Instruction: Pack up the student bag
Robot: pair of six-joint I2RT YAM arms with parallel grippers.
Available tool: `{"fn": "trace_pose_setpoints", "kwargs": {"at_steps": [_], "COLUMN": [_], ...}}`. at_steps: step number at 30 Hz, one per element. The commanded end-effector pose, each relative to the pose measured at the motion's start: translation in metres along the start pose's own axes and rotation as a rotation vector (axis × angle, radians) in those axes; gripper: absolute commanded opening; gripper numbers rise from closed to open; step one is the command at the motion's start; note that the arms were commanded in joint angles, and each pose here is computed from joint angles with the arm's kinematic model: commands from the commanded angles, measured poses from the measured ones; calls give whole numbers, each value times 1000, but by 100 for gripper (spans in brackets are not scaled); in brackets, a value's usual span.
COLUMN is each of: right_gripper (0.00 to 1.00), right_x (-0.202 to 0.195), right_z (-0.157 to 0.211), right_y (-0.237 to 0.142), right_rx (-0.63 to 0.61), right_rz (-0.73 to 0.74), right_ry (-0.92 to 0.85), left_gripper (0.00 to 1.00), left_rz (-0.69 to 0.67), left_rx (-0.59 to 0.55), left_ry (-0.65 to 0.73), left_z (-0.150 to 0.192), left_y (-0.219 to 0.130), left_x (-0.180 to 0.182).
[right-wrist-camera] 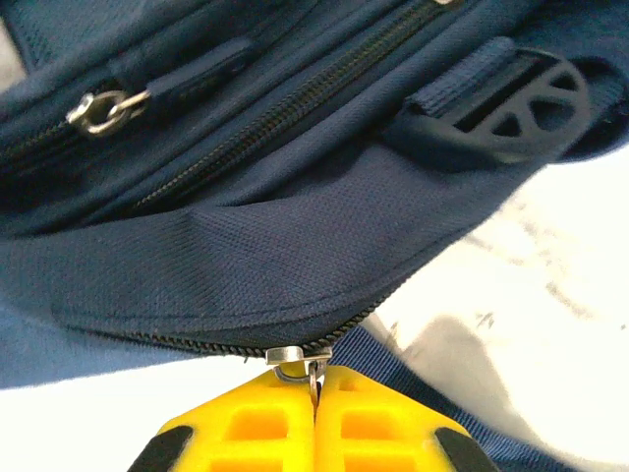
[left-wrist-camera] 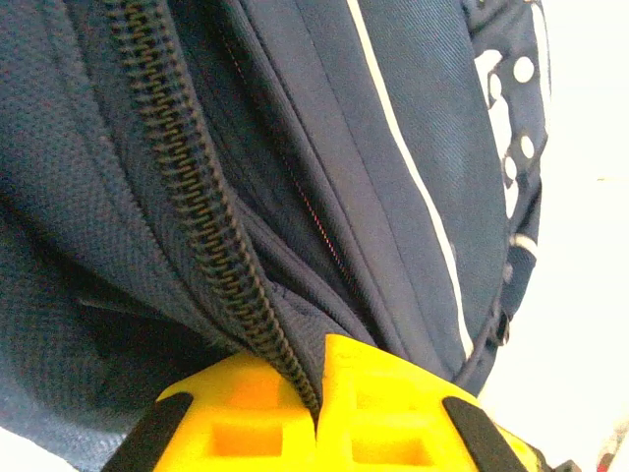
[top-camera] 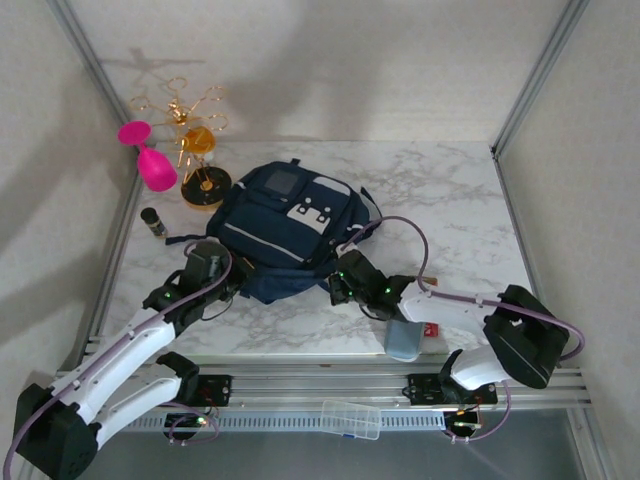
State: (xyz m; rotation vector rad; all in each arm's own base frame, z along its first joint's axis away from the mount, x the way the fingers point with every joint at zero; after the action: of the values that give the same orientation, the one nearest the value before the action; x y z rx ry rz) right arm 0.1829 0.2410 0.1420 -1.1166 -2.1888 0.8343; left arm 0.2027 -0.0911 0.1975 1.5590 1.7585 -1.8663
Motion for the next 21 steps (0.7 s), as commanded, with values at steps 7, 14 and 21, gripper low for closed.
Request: {"fn": "trace_pose_setpoints", "kwargs": {"at_steps": [7, 14, 21], "right_gripper": [0, 0, 24], "right_x": [-32, -53, -20], "right_z": [11, -4, -2], "right_y": [13, 26, 5], "right_rx": [92, 102, 86], "right_rz": [147, 209, 40], "right_ry": [71, 71, 46], "left_gripper": [0, 0, 34], "left_rz": [-77, -117, -74], "left_rx": [-269, -284, -162], "left_ry": [-39, -43, 24], "left_z": [-54, -63, -54], "left_y": [-9, -10, -8], "left_x": [21, 39, 32]}}
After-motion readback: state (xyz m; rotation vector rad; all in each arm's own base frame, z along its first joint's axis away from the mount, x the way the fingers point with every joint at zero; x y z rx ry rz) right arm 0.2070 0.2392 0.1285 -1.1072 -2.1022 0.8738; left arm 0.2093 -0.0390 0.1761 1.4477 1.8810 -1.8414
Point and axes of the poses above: each hand's point on the last joint's axis, 136 mm out from that joint toward the fingers, its own y axis out along the fingers, its own x axis along the line the jaws close on, z = x × y, the point moved 9 cm from there along -y, back along the fingers, and after that the axes turned 7 degrees about -y, right-handed, at the moved point
